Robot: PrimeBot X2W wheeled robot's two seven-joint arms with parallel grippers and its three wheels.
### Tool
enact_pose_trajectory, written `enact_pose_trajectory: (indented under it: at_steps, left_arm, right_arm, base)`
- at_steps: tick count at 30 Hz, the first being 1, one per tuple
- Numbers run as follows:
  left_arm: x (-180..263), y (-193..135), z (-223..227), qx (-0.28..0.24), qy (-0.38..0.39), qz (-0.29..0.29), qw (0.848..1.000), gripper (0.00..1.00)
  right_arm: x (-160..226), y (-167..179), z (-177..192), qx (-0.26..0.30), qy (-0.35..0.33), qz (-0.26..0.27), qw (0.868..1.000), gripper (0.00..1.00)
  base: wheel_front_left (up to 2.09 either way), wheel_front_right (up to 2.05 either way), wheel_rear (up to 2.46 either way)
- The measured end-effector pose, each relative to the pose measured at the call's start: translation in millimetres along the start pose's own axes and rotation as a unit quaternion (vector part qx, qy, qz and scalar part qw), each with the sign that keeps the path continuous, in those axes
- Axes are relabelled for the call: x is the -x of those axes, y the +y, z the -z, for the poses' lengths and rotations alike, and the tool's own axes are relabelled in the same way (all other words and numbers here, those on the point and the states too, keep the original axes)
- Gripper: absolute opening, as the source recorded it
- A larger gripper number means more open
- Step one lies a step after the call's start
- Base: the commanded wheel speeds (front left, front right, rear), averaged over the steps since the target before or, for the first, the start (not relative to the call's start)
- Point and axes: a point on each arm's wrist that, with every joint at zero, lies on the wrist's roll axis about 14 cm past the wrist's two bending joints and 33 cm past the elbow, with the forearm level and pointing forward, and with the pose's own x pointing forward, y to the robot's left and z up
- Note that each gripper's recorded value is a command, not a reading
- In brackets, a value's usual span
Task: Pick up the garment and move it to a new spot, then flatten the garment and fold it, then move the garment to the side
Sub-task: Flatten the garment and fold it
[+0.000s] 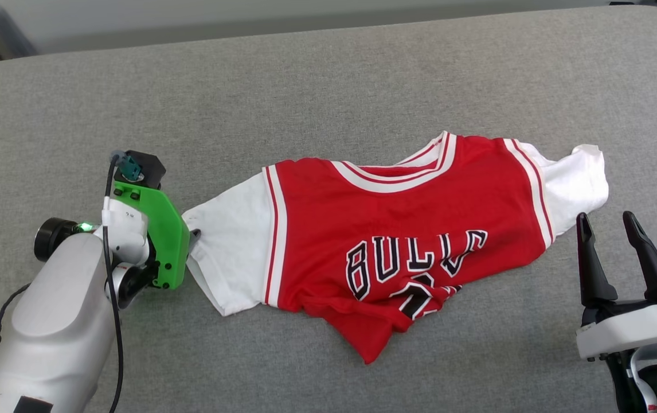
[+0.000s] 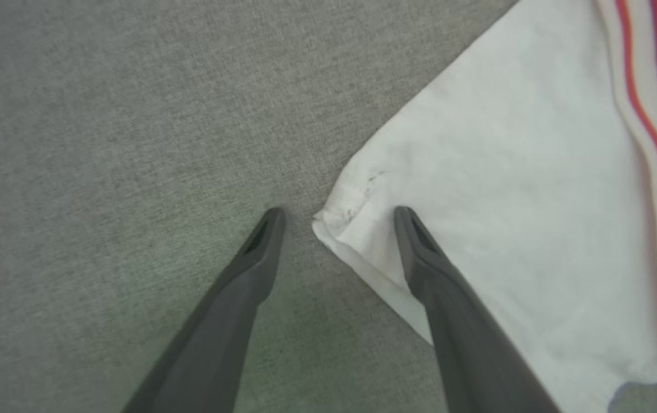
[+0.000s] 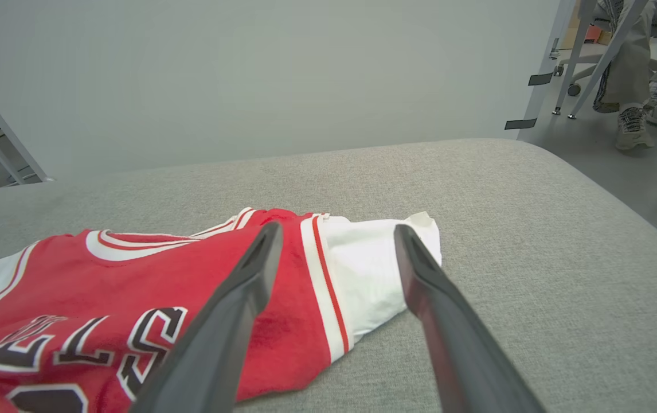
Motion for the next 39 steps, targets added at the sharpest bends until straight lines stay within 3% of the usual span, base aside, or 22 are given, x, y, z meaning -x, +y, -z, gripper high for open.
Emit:
enact_pose_trajectory:
  at_steps: [5, 6, 7, 8, 14, 19, 25, 30, 39]
  left_arm:
    - [-6, 0, 7, 0.002, 0.013, -0.002, 1.0, 0.97]
    - [-6, -1, 9, 0.002, 0.016, 0.0, 1.0, 0.46]
    - [-6, -2, 10, 0.005, 0.016, 0.002, 1.0, 0.03]
    - [-6, -4, 10, 0.012, 0.014, 0.006, 1.0, 0.0]
    - [2, -3, 5, 0.05, -0.036, 0.009, 0.998, 0.0]
    - [24, 15, -2, 0.096, -0.102, -0.014, 0.99, 0.0]
    - [64, 38, -2, 0.123, -0.163, -0.046, 0.978, 0.0]
    - [96, 12, 20, 0.147, -0.18, -0.022, 0.972, 0.0]
    - [126, -32, 20, 0.162, -0.199, 0.015, 0.966, 0.0]
  right_arm:
    - [0, 1, 1, 0.001, 0.002, -0.002, 1.0, 1.0]
    - [0, 1, 1, 0.002, 0.002, -0.003, 1.0, 1.0]
    - [0, 1, 1, 0.003, 0.002, -0.004, 1.0, 1.0]
    - [0, 1, 0, 0.004, 0.002, -0.005, 1.0, 1.0]
    - [-1, 3, -3, 0.008, 0.004, -0.011, 1.0, 1.0]
    - [0, 5, -4, 0.012, 0.018, -0.018, 1.0, 1.0]
    - [4, 12, 14, 0.02, 0.077, -0.034, 0.996, 1.0]
    - [1, 20, 33, 0.04, 0.169, -0.062, 0.983, 1.0]
    - [-41, 10, 31, 0.097, 0.329, -0.071, 0.937, 1.0]
  base:
    - [0.0, 0.0, 0.0]
    - [0.0, 0.0, 0.0]
    - [0.0, 0.0, 0.0]
    - [0.0, 0.0, 0.0]
    - [0.0, 0.0, 0.0]
    - [0.0, 0.0, 0.0]
    - [0.0, 0.0, 0.0]
    - [0.0, 0.0, 0.0]
    - [0.0, 0.0, 0.0]
